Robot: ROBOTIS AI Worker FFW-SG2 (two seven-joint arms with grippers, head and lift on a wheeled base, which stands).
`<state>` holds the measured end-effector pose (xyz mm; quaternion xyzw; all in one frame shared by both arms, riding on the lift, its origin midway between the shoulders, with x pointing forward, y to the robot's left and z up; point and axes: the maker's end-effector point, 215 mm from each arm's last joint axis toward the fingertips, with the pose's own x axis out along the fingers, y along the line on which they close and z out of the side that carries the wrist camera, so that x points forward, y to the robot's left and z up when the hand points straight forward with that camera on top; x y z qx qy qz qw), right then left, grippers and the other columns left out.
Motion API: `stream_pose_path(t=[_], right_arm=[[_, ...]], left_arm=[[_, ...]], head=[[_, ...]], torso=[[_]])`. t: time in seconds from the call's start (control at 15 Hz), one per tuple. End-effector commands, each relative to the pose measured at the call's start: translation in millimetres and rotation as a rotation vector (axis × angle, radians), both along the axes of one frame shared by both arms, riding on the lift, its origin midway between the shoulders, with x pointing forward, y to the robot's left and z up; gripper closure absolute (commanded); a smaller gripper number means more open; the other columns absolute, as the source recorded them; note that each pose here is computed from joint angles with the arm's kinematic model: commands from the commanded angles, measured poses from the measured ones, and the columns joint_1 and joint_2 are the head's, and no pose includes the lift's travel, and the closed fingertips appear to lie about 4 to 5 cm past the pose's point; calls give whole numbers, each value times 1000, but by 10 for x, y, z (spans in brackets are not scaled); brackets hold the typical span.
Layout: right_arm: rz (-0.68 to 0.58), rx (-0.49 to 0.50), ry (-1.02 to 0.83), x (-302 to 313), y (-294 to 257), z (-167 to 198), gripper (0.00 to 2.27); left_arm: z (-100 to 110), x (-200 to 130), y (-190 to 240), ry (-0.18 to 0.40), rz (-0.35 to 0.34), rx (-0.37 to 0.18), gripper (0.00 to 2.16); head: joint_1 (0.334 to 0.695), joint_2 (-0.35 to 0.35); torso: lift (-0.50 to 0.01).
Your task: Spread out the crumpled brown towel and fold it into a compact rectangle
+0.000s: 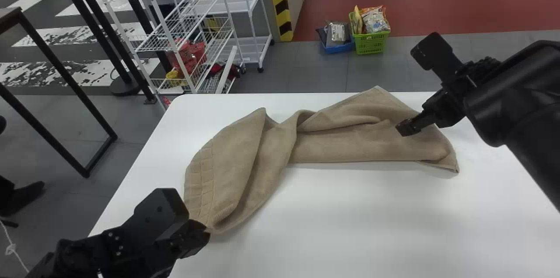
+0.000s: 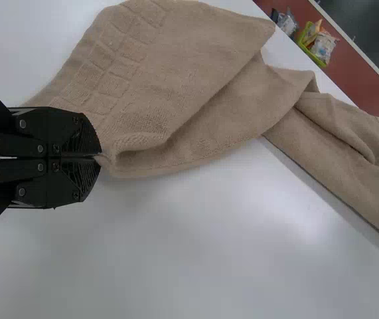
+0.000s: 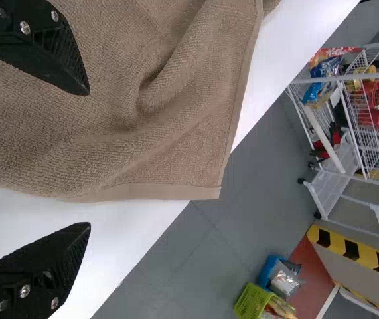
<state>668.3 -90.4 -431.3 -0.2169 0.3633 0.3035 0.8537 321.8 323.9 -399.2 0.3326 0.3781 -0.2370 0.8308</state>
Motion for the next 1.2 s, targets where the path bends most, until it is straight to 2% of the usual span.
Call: stream_pose_path(t=[0.0, 0.13, 0.33, 0.53, 0.67, 0.73, 0.93, 1.13], right_arm=[[-6, -8, 5, -13, -16, -61, 218], [-14, -14, -1, 1, -44, -79, 431], [-35, -19, -8, 25, -90, -94, 458], [-37, -17, -6, 25, -103, -97, 694], [-43, -15, 0, 11, -117, -119, 1116], [-48, -10, 3, 1, -131, -137, 1237], [-30, 23, -19, -64, -54, -199, 1298], [65, 129, -107, -356, 407, 163, 1295]], left_arm=[[-5, -12, -2, 1, -5, 2, 1791], [3, -7, 10, -1, -7, 6, 1791], [5, -11, 29, 0, -6, 10, 1791], [15, -4, 34, -4, -9, 13, 1791], [15, -4, 34, -4, -9, 13, 1791], [15, -4, 34, -4, -9, 13, 1791], [14, 1, 37, -6, -10, 15, 1791], [39, 35, 54, -19, -13, 23, 1791]], head=[[695, 256], [695, 255], [695, 250], [695, 248], [695, 248], [695, 248], [695, 245], [695, 258]], torso=[[-127], [-127], [-127], [-127], [-127], [-127], [-127], [-127]])
